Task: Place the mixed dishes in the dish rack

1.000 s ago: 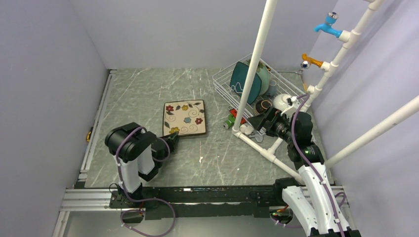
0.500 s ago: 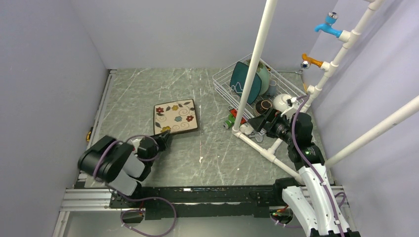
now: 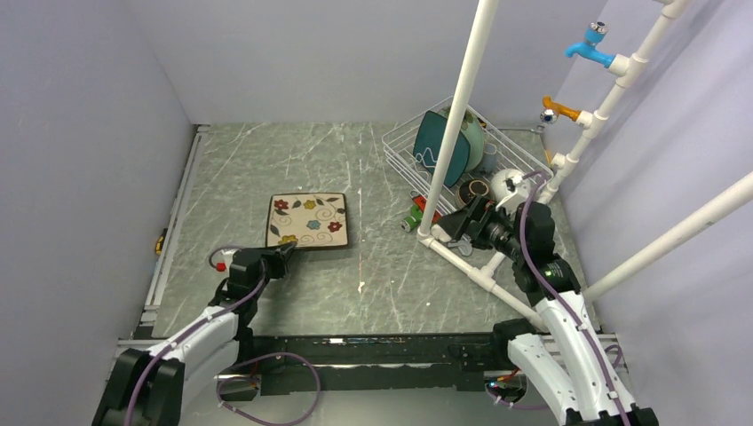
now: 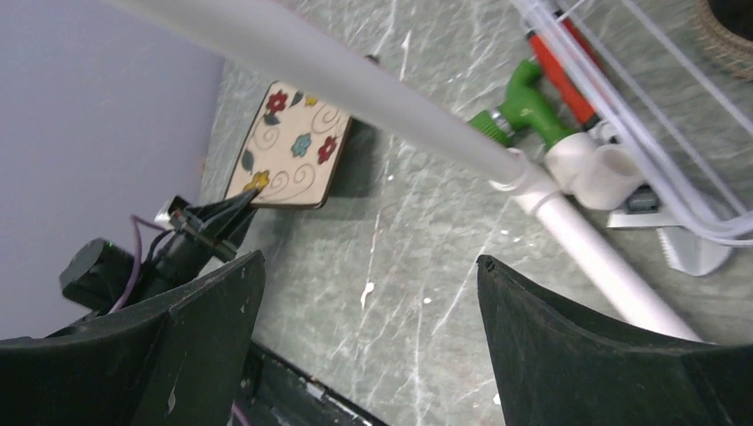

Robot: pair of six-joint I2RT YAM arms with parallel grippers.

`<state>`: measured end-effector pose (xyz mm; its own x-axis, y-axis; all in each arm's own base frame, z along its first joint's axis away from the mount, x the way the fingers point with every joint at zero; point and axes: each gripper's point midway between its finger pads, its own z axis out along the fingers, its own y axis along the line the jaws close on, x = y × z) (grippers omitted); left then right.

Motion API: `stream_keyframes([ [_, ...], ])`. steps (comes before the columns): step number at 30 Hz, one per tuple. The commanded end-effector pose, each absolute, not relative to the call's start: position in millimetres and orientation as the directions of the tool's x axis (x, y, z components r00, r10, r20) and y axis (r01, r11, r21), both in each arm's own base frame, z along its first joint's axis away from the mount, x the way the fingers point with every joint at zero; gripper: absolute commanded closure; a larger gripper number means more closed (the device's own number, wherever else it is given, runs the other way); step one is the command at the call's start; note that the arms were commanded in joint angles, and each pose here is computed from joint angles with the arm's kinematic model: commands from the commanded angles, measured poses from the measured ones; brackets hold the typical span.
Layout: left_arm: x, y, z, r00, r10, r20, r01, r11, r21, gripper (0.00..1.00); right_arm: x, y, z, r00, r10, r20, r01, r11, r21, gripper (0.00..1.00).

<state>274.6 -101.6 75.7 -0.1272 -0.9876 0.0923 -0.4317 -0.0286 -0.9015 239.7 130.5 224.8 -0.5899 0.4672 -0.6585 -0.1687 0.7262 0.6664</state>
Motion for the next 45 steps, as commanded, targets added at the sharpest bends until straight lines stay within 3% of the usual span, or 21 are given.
stream_keyframes([
  [1, 287.3, -108.0, 155.9, -0.192, -0.970, 0.148, -0.174, -0.115, -0.978, 1.00, 236.9, 156.3, 247.2, -0.582, 0.475, -0.660, -0.240, 0.676, 0.697, 0.10],
  [17, 266.7, -106.4, 223.0, -0.280, -0.949, 0.144, 0.081, -0.173, -0.982, 1.00, 223.3, 221.7, 238.3, -0.675, 0.462, -0.576, -0.262, 0.579, 0.772, 0.10],
  [29, 241.1, -130.8, 276.8, -0.446, -0.894, 0.042, 0.218, -0.154, -0.964, 1.00, 233.7, 267.1, 254.6, -0.711, 0.531, -0.462, -0.230, 0.445, 0.866, 0.09],
  [45, 203.0, -134.1, 321.2, -0.497, -0.868, -0.025, 0.319, -0.155, -0.935, 1.00, 246.7, 288.0, 265.8, -0.733, 0.478, -0.484, -0.246, 0.476, 0.844, 0.08],
])
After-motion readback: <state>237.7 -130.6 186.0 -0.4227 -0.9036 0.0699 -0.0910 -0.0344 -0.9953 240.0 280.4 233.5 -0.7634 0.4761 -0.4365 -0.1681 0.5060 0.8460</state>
